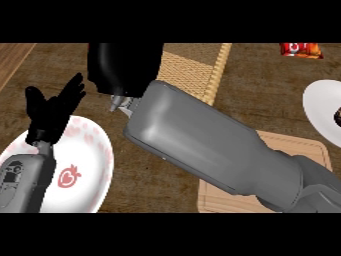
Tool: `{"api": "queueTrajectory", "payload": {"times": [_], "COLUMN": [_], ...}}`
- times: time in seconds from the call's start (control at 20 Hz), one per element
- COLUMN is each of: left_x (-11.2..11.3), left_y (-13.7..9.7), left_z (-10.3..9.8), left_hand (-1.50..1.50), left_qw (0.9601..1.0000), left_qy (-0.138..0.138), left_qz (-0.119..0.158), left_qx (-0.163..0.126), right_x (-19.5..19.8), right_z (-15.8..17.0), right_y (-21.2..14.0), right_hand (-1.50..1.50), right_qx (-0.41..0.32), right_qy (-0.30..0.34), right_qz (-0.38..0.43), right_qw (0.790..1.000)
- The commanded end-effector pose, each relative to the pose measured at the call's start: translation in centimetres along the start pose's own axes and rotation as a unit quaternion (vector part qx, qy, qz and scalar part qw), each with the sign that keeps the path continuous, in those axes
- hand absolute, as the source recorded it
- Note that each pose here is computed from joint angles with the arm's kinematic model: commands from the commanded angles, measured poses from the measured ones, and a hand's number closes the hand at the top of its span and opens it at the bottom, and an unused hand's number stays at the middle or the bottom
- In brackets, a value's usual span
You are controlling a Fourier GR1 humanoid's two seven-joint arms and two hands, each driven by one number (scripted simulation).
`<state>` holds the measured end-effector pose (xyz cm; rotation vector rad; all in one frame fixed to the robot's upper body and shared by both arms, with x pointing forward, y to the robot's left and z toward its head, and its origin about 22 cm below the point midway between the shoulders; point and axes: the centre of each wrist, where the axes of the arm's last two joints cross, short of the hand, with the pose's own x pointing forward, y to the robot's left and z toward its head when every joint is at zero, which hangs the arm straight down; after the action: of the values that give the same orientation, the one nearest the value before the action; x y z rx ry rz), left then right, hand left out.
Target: Pick the tomato from the cutting board and place it in the basket
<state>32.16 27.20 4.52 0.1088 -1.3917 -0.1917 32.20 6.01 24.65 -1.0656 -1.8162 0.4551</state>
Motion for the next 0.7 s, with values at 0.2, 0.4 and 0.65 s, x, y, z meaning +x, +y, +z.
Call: {"api": "queueTrajectory", "payload": {"times": [0.2,0.4,0.65], "left_x": [1.3,-0.6,-0.1], "left_y": [-0.1,0.8,1.8], "left_z": [-0.6,0.2,0.2], "left_hand": [0.00,0.00,0.00], "left_qw": [1.0000,0.9999,0.9999], "left_qy": [-0.003,-0.008,-0.003], "left_qz": [0.000,0.009,-0.001], "left_qx": [0.002,0.009,0.014], "right_x": [1.1,-0.3,-1.5], "right_z": [-2.2,-2.2,-1.8], "right_y": [1.1,2.7,3.7], "right_hand": [1.50,1.50,1.50], "right_qx": [-0.022,-0.021,-0.016], "right_qy": [0.118,0.121,0.135], "right_qz": [0.011,0.017,-0.008], "right_qw": [0.993,0.992,0.991]}}
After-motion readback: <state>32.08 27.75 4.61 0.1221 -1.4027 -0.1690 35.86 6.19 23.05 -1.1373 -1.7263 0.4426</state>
